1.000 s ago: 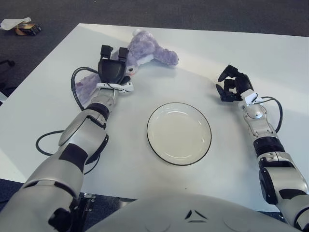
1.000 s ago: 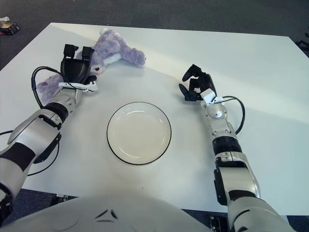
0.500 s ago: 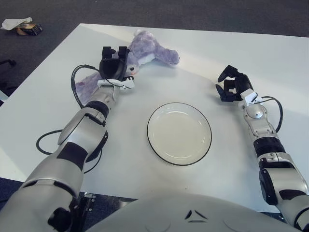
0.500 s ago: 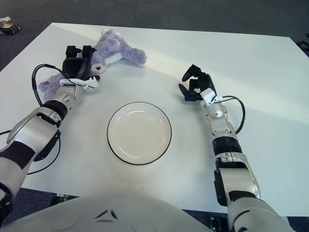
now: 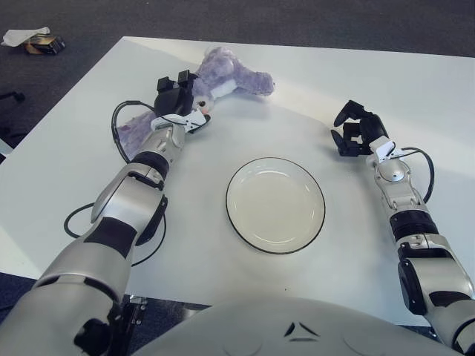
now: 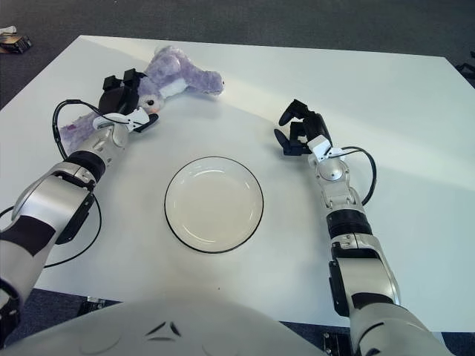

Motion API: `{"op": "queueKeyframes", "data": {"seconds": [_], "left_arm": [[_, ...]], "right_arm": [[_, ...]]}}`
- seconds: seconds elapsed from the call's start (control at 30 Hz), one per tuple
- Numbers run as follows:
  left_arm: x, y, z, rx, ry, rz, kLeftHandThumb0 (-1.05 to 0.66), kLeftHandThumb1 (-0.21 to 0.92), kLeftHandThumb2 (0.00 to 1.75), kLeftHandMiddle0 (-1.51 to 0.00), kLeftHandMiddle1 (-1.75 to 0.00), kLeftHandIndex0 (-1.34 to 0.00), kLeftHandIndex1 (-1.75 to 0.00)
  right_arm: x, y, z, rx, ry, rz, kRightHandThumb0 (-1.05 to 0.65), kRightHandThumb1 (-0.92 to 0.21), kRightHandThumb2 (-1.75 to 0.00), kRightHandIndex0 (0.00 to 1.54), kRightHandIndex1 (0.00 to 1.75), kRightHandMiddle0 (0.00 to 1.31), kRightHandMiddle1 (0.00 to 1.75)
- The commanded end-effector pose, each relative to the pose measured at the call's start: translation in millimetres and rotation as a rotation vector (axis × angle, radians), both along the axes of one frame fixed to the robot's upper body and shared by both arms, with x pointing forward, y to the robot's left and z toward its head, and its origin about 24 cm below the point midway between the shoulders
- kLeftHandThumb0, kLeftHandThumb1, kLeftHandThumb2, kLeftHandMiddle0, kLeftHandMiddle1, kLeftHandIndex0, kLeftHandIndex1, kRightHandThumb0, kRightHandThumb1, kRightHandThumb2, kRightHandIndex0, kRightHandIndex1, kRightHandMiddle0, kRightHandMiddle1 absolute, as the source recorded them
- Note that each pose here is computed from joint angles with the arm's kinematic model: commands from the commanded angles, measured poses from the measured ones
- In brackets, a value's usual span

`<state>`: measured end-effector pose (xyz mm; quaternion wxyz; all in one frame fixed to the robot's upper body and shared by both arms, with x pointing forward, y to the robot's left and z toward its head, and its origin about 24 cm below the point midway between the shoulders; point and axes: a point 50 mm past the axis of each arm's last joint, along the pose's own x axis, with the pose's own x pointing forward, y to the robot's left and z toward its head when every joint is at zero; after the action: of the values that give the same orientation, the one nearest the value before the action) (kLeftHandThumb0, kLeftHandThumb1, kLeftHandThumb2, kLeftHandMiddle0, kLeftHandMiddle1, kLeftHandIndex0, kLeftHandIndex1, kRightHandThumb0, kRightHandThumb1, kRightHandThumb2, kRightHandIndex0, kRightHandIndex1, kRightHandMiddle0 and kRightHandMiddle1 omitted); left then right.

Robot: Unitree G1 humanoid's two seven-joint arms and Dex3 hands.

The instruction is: Put the doll into the plate.

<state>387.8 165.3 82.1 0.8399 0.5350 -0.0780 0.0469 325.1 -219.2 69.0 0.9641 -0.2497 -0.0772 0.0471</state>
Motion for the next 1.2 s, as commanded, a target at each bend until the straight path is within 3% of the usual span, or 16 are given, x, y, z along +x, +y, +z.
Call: {"op": "queueKeyframes", "data": {"seconds": [0.0, 0.07, 0.23, 0.37, 0.53, 0.67, 0.93, 1.17], "left_arm": [[-10.4, 0.6, -27.7, -0.007, 0.129, 0.012, -0.10, 0.40, 1.11, -0.21, -1.42, -0.01, -1.43], [-13.1, 1.9, -32.2, -0.002, 0.130, 0.024, 0.00, 0.45, 1.06, -0.42, -1.46, -0.20, -1.61], [-14.8, 2.6, -33.8, -0.007, 0.102, 0.052, 0.00, 0.18, 1.35, -0.73, -1.38, -0.60, -1.72], [-15.2, 2.7, -33.7, 0.005, 0.086, 0.064, 0.00, 0.03, 1.50, -0.88, -1.32, -0.73, -1.74], [-15.6, 2.2, -34.5, 0.017, 0.083, 0.066, 0.00, -0.03, 1.56, -0.96, -1.27, -0.78, -1.75], [-15.6, 2.1, -35.0, 0.023, 0.091, 0.063, 0.00, -0.04, 1.58, -0.98, -1.31, -0.75, -1.75], [-14.6, -0.2, -32.5, 0.063, 0.080, 0.032, 0.00, 0.01, 1.58, -0.90, -1.48, -0.66, -1.75], [-13.5, 0.1, -32.1, 0.084, 0.098, 0.028, 0.00, -0.02, 1.65, -0.86, -1.60, -0.70, -1.75]], "right_arm": [[-9.9, -0.8, -26.4, -0.025, 0.127, 0.004, -0.44, -0.47, -1.12, 1.09, 1.75, 0.49, 1.75], [-10.1, -0.8, -26.6, -0.028, 0.128, 0.007, -0.44, -0.47, -1.12, 1.08, 1.75, 0.49, 1.75], [-10.3, -0.8, -26.9, -0.028, 0.134, 0.013, -0.43, -0.48, -1.11, 1.07, 1.75, 0.49, 1.75], [-10.3, -0.7, -27.0, -0.030, 0.140, 0.017, -0.43, -0.49, -1.11, 1.06, 1.75, 0.48, 1.75], [-10.3, -0.6, -27.3, -0.031, 0.148, 0.018, -0.43, -0.49, -1.10, 1.06, 1.75, 0.48, 1.75], [-10.0, 0.1, -27.2, -0.032, 0.156, 0.020, -0.43, -0.49, -1.10, 1.06, 1.75, 0.48, 1.75], [-9.9, 0.7, -26.9, -0.033, 0.162, 0.026, -0.43, -0.50, -1.09, 1.04, 1.75, 0.47, 1.75], [-10.1, 0.6, -26.2, -0.030, 0.162, 0.024, -0.43, -0.50, -1.08, 1.04, 1.75, 0.47, 1.75]]}}
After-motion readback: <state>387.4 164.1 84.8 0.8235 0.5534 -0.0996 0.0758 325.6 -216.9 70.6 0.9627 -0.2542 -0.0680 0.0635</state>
